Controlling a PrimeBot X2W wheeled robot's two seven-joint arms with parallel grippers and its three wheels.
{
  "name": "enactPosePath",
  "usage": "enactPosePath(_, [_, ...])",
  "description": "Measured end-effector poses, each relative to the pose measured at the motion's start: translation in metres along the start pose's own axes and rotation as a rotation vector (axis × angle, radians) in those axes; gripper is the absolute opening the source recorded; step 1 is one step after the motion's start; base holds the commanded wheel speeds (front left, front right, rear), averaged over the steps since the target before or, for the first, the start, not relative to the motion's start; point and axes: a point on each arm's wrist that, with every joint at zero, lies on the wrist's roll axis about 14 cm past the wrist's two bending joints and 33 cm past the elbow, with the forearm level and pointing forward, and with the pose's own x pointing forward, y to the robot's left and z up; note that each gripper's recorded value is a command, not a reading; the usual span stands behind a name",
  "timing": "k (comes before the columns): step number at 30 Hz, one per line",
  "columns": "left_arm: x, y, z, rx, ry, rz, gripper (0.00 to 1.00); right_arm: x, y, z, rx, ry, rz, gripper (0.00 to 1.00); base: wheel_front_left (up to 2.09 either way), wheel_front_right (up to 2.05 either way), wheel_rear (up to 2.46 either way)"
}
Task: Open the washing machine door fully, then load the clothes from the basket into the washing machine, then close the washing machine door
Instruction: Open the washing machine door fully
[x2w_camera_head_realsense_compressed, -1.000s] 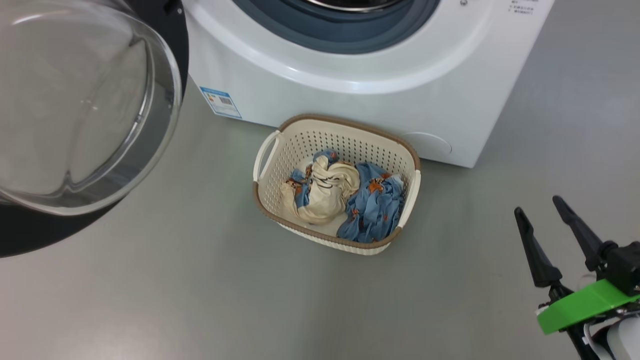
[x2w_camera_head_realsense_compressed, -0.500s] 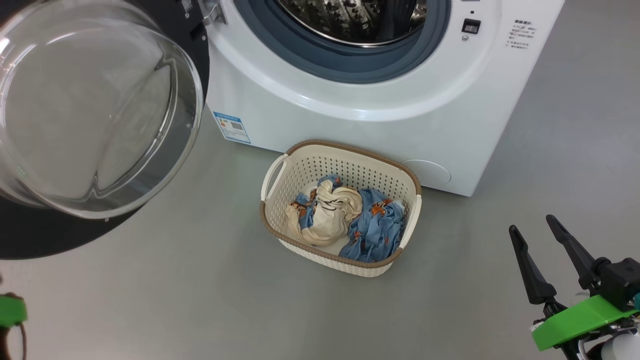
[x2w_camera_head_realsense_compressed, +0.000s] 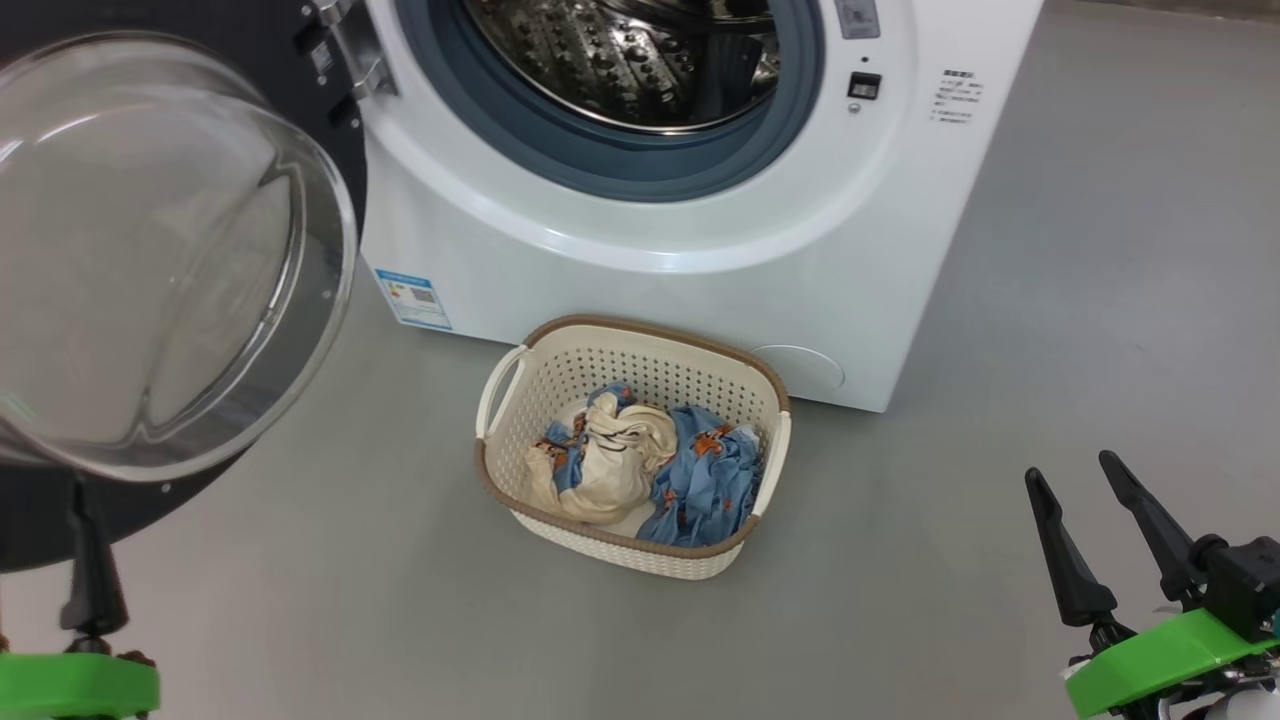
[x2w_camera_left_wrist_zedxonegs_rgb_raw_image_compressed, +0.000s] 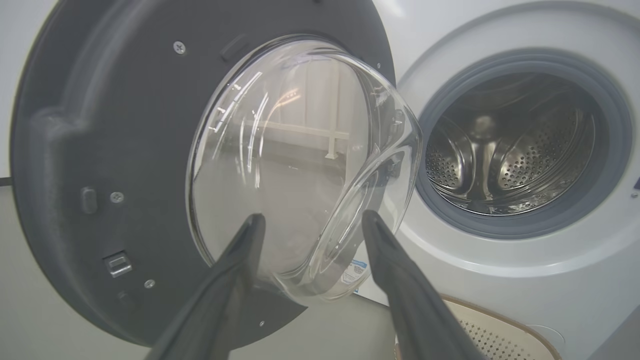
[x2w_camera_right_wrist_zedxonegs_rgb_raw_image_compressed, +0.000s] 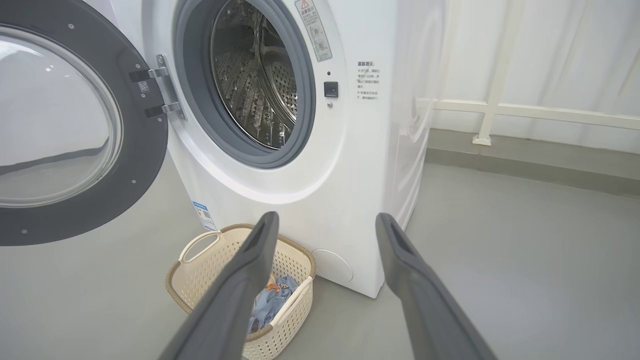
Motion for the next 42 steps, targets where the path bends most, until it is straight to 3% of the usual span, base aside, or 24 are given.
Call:
enactPosePath(15, [-0.003, -0.099, -0.035, -0.046, 0.09, -0.288, 1.0, -0.041, -0.035, 0.007, 0.004, -0.018, -0.147, 1.0, 0.0, 0.0, 0.0])
enactPosePath(26, [0.003, -0.156, -0.041, -0.078, 0.102, -0.436, 1.0, -0.071, -0.061, 0.012, -0.003, -0.032, -0.254, 1.0, 0.0, 0.0, 0.0])
enactPosePath(42, [-0.004, -0.194, -0.048, -0.111, 0.125, -0.54, 1.0, -0.105, -0.077, 0.016, -0.001, -0.046, -0.351, 1.0, 0.0, 0.0, 0.0])
